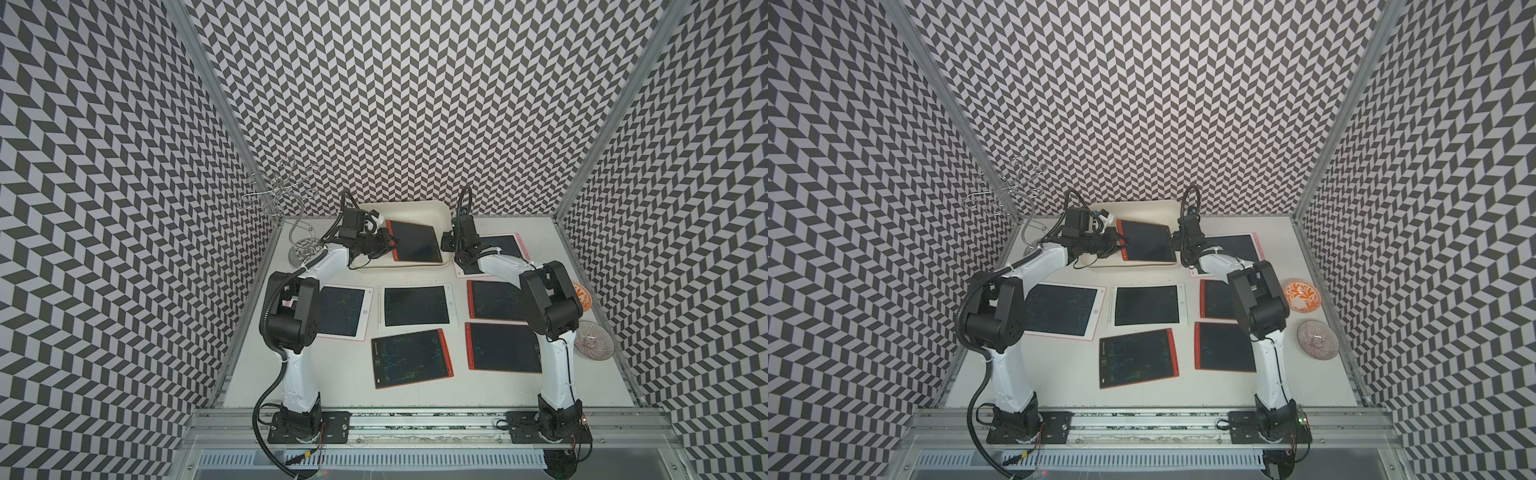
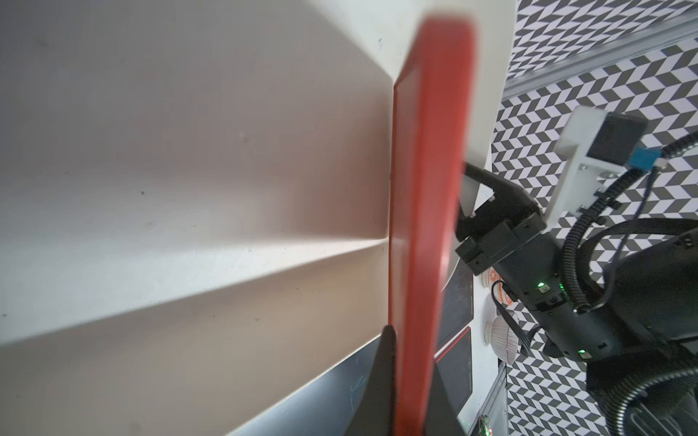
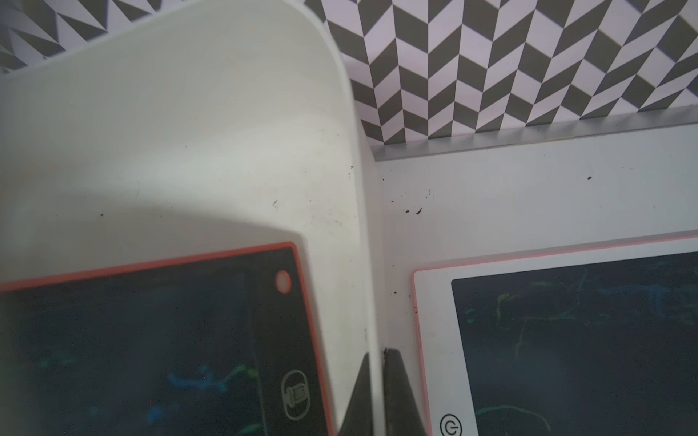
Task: Take out the writing tablet from the storage box
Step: Pick up the writing tablet from the storage box.
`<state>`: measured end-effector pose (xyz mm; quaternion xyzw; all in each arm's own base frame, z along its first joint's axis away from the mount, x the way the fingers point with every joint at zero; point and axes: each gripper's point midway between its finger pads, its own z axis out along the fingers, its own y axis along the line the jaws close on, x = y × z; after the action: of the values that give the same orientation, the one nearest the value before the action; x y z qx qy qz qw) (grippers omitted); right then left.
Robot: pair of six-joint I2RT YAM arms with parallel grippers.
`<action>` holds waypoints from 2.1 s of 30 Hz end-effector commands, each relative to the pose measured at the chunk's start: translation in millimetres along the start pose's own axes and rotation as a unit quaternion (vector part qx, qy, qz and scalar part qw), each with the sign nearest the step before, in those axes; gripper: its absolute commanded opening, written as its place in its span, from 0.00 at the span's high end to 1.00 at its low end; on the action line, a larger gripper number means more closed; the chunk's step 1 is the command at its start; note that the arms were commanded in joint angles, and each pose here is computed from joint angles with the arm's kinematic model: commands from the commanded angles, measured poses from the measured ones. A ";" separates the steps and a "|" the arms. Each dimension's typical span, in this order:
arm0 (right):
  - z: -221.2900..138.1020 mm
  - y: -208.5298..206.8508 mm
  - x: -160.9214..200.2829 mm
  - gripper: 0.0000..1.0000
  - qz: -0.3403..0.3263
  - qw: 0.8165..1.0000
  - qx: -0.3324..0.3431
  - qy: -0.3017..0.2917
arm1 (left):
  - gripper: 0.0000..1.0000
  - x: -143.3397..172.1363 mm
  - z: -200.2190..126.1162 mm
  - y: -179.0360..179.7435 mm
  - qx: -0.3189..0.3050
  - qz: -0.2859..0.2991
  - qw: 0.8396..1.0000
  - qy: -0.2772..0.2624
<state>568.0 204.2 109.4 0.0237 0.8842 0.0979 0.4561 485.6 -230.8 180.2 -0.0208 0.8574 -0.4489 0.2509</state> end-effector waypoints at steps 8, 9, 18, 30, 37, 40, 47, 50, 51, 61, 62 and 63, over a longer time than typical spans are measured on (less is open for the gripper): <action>9.0 13.5 -6.6 1.00 0.030 0.999 -0.030 0.025 | 1.00 -33.4 -48.3 -32.0 0.006 0.033 0.998 -0.050; 9.6 14.1 -5.7 1.00 0.031 0.999 -0.030 0.028 | 1.00 -34.1 -51.4 -32.6 0.006 0.033 0.998 -0.052; 2.8 17.7 -15.9 0.72 0.028 0.999 -0.038 0.025 | 1.00 -34.2 -83.9 -46.4 0.013 0.039 0.997 -0.068; -44.1 27.8 -57.2 0.09 0.017 0.998 -0.063 -0.004 | 1.00 -10.4 -128.8 -62.6 0.045 0.047 0.996 -0.065; -101.5 45.2 -71.5 0.07 0.034 0.975 -0.221 0.001 | 1.00 18.6 -156.7 -54.2 0.061 0.046 0.996 -0.049; -127.3 47.1 -63.5 0.08 0.059 0.949 -0.309 0.016 | 1.00 32.2 -171.1 -51.5 0.090 0.038 0.994 -0.049; -161.7 54.7 -14.7 0.12 0.060 0.898 -0.429 0.081 | 1.00 62.0 -194.0 -59.2 0.136 0.054 0.988 -0.045; -172.9 59.6 4.9 0.14 0.055 0.874 -0.473 0.095 | 1.00 71.6 -195.2 -54.5 0.127 0.053 0.989 -0.053; -176.3 60.8 9.0 0.14 0.053 0.868 -0.484 0.098 | 1.00 75.1 -194.9 -52.4 0.126 0.053 0.989 -0.054; -199.5 80.1 28.6 0.19 0.039 0.818 -0.564 0.105 | 1.00 100.0 -188.5 -39.6 0.145 0.034 0.988 -0.046; -200.0 83.7 29.1 0.19 0.039 0.815 -0.569 0.106 | 1.00 100.7 -188.3 -39.4 0.147 0.033 0.988 -0.046; -199.4 86.5 29.9 0.19 0.039 0.813 -0.571 0.108 | 1.00 100.8 -188.3 -39.9 0.148 0.035 0.987 -0.046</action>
<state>391.8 249.5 189.4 -0.1684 0.7490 0.5842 0.2634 307.5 -134.5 235.4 -0.0130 0.7919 -0.5453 0.2747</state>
